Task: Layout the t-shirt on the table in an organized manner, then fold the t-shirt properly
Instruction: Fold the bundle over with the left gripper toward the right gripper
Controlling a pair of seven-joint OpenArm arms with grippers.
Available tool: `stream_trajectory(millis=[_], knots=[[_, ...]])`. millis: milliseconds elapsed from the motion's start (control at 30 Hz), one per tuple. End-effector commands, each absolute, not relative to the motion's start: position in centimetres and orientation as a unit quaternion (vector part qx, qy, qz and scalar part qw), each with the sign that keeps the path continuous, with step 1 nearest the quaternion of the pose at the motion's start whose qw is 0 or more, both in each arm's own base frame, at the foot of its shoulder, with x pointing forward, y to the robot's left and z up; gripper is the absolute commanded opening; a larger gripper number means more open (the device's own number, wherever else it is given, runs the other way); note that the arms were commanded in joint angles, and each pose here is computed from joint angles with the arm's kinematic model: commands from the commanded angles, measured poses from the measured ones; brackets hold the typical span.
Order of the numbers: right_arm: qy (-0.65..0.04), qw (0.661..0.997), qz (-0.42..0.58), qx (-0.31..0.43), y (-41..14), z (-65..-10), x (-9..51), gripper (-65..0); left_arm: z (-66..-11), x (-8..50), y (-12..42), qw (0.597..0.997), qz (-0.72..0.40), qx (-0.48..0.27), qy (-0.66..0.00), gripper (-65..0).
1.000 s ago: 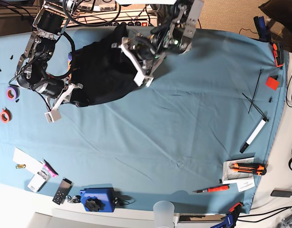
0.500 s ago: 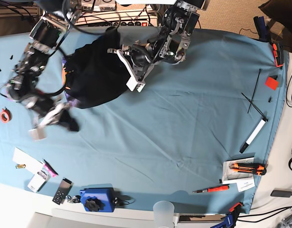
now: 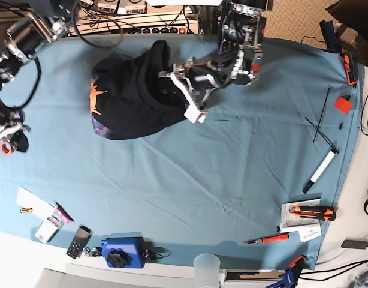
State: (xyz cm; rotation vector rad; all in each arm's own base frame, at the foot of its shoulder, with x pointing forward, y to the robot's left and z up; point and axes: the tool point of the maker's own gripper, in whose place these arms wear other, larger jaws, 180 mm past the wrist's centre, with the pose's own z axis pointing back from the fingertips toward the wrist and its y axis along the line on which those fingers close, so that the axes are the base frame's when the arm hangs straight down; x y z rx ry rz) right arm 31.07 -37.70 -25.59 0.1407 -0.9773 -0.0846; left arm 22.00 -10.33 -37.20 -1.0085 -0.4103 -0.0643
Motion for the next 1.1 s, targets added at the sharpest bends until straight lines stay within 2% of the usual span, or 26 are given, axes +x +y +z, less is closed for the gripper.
stream_trajectory(millis=[0, 133, 400, 700, 1067], knots=[[-0.491, 0.869, -0.031, 0.053, -38.5, -23.7, 31.3, -65.0, -35.5, 22.9, -10.6, 0.837, -0.024, -0.503, -0.216, -65.0], [-0.457, 0.888, -0.034, 0.040, -39.0, -25.7, 29.6, -65.0, -35.4, 23.3, -9.6, 0.832, -0.010, -0.512, -0.214, -65.0], [-0.426, 0.902, -0.045, 0.059, -37.8, -29.0, 27.6, -65.0, -34.0, 23.1, -11.6, 0.822, -0.065, -0.523, -0.217, -65.0], [-0.415, 0.907, -0.047, 0.063, -37.5, -30.0, 26.9, -65.0, -34.7, 26.0, -11.7, 0.847, -0.234, -0.402, -0.259, -65.0], [-0.416, 0.906, -0.048, 0.063, -37.4, -30.0, 26.9, -65.0, -34.3, 31.1, -13.9, 0.831, -0.385, -0.310, -0.257, -65.0]])
